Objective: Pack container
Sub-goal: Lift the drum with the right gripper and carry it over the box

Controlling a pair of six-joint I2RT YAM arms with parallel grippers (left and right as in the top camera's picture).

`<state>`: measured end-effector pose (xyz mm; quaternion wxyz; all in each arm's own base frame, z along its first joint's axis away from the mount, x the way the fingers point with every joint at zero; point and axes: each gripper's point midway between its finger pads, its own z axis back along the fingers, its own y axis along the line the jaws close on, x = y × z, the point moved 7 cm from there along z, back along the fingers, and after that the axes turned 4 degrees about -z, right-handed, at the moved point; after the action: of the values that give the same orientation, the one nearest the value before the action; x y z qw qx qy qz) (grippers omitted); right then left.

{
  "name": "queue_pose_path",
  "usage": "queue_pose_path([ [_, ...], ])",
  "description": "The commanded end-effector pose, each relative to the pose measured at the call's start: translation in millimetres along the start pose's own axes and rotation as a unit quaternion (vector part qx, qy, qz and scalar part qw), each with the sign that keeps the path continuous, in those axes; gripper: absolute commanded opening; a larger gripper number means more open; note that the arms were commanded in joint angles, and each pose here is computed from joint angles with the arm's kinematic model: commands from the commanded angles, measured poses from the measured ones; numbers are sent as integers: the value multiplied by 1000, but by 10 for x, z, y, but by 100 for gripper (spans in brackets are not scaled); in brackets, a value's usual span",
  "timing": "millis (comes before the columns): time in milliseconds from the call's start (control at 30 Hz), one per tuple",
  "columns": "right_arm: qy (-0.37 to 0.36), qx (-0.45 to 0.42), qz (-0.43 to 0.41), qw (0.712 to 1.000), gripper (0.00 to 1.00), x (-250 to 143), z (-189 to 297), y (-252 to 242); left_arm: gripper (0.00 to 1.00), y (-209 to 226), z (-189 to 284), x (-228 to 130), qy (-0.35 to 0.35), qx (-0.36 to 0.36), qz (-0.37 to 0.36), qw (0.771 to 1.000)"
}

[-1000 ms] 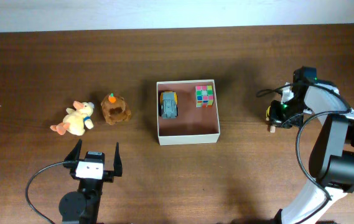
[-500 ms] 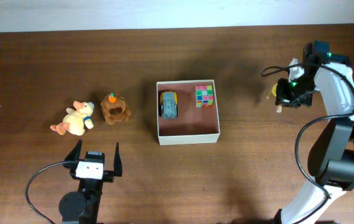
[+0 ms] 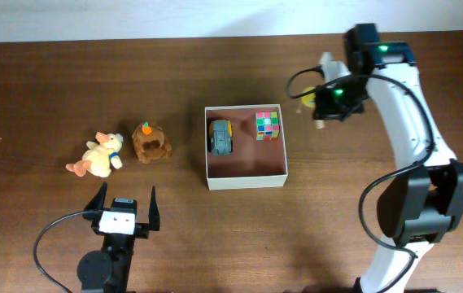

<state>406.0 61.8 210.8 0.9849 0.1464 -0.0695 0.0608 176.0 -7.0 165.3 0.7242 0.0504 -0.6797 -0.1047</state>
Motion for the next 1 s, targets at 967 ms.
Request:
queue_pose_path([
  [967,-8,64,108,992,13,-24,-493,1459,99,-8,-2,-20,1,0,4,1000],
])
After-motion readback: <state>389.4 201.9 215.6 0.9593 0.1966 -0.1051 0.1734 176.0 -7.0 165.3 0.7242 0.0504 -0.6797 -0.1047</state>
